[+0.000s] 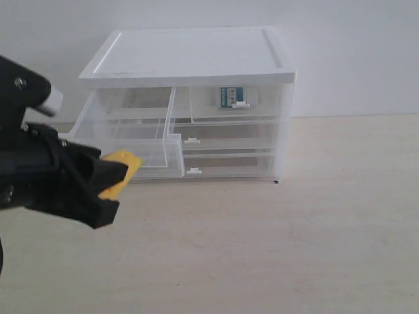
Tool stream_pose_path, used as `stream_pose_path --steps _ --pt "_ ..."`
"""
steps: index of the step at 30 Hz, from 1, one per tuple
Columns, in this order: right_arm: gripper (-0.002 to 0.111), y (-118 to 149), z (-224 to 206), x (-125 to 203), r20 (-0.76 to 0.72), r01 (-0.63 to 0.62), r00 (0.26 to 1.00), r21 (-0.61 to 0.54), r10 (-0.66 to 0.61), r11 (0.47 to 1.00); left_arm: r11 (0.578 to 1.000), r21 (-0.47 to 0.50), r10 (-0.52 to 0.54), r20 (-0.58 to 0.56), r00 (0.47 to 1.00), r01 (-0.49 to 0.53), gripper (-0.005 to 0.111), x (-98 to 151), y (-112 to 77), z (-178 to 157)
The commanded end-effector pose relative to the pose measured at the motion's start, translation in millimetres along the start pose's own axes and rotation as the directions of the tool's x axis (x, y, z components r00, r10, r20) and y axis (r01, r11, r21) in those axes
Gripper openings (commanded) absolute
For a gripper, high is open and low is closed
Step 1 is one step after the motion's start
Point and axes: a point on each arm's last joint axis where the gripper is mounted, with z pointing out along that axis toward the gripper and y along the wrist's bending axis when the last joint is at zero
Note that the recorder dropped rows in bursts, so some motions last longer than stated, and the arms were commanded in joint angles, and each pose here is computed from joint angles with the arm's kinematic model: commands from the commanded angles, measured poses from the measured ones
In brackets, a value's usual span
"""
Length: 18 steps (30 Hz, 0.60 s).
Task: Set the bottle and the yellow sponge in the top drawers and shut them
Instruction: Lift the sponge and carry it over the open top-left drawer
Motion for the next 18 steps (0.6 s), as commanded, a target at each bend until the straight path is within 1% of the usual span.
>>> stream_pose_path --steps 1,2,4,5,7,10,11,12,14,15,18 --pt "0.000 0 0 -1 0.015 0.011 1.000 0.003 -0.012 1.000 0.991 -0.044 0.126 0.081 0.989 -0.123 0.004 -34 5.3 -13" --pt "0.000 0 0 -1 0.015 0.011 1.000 0.003 -0.012 1.000 0.983 -0.067 0.174 0.083 0.981 -0.169 0.004 -44 7.6 -14" --pt "0.000 0 0 -1 0.015 0.011 1.000 0.003 -0.012 1.000 0.953 -0.111 0.291 0.063 0.955 -0.283 0.004 -57 11.3 -14" --pt "0.000 0 0 -1 0.015 0.011 1.000 0.003 -0.012 1.000 0.939 -0.124 0.328 0.052 0.943 -0.320 0.004 -62 12.5 -13" --pt "0.000 0 0 -1 0.015 0.011 1.000 0.003 -0.012 1.000 0.901 -0.146 0.418 0.030 0.908 -0.409 0.004 -74 14.1 -9" --pt "0.000 0 0 -1 0.015 0.011 1.000 0.003 -0.012 1.000 0.826 -0.159 0.542 -0.038 0.839 -0.541 0.004 -86 15.9 2" --pt "0.000 0 0 -1 0.015 0.011 1.000 0.003 -0.012 1.000 0.804 -0.160 0.569 -0.076 0.819 -0.573 0.004 -90 18.0 9" --pt "0.000 0 0 -1 0.015 0.011 1.000 0.003 -0.012 1.000 0.790 -0.155 0.584 -0.101 0.805 -0.593 0.004 -91 19.8 14" --pt "0.000 0 0 -1 0.015 0.011 1.000 0.003 -0.012 1.000 0.779 -0.138 0.595 -0.144 0.791 -0.611 0.004 -94 27.2 27" --pt "0.000 0 0 -1 0.015 0.011 1.000 0.003 -0.012 1.000 0.780 -0.130 0.593 -0.156 0.790 -0.612 0.004 -95 32.1 32" --pt "0.000 0 0 -1 0.015 0.011 1.000 0.003 -0.012 1.000 0.784 -0.086 0.601 -0.144 0.786 -0.615 0.004 -101 43.7 48"
